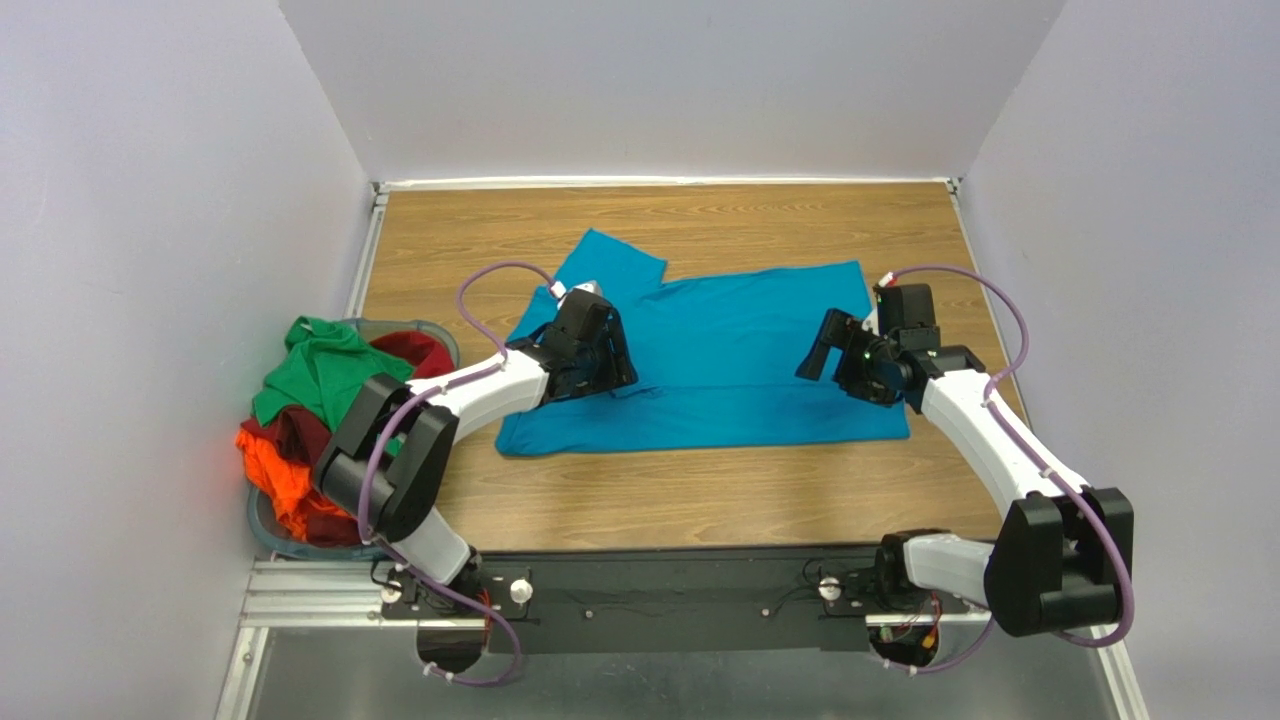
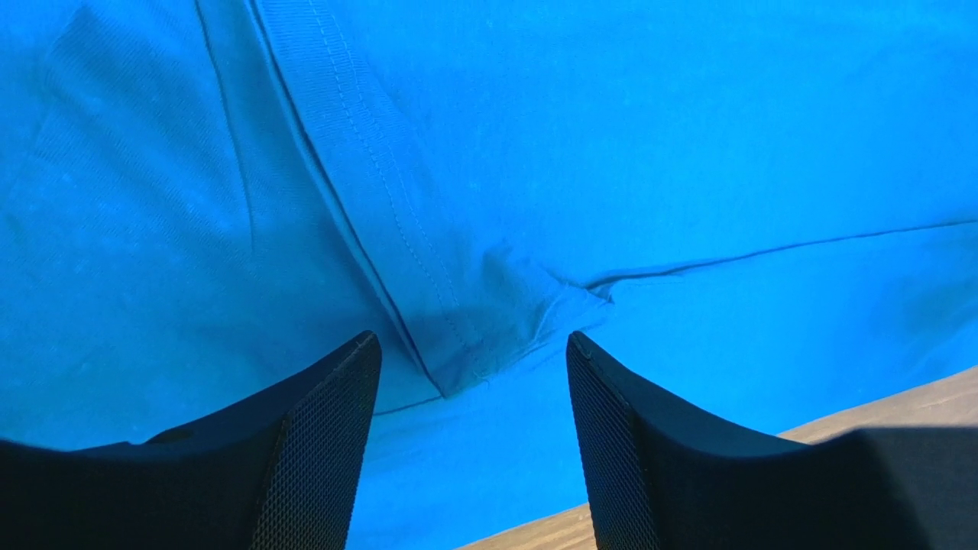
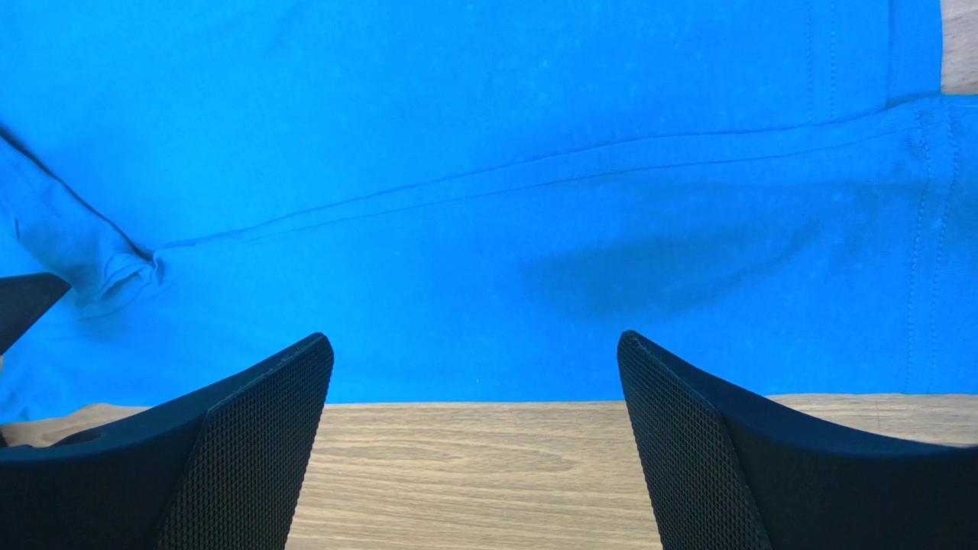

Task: Fold and stack the t-shirts
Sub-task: Fold the tshirt

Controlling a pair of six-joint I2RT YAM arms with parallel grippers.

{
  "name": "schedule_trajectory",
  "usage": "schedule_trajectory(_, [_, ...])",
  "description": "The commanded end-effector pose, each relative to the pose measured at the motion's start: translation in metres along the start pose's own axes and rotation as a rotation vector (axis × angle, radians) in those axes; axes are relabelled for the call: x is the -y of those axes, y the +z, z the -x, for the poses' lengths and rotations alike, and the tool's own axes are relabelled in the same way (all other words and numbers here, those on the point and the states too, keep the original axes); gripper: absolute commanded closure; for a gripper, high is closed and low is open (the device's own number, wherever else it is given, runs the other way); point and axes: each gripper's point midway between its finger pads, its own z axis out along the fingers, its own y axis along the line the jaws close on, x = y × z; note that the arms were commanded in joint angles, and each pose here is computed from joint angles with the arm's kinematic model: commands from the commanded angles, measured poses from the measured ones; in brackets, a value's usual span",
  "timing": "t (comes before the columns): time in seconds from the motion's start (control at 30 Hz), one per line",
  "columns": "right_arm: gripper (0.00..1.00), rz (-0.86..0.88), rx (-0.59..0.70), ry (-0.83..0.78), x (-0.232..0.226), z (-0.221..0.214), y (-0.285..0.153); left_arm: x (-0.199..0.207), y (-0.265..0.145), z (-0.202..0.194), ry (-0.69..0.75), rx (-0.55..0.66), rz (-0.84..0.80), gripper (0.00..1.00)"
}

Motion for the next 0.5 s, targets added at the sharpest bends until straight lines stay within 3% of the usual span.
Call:
schedule_trajectory(0.0, [0.00,-0.039,0.010,-0.016,0.006,0.003,0.000,0.008,0.006,0.005,0.004,0.012,-0.020,0.33])
schedule_trajectory(0.17, [0.00,-0.050,0.014,-0.014,0.008,0.003,0.000,0.006,0.015,0.002,0.014,-0.008,-0.010,0.36])
schedule_trajectory(0.47, [0.00,-0.064,0.017,-0.014,0.011,0.003,0.000,0.010,0.020,0.006,0.015,-0.004,-0.014,0.78])
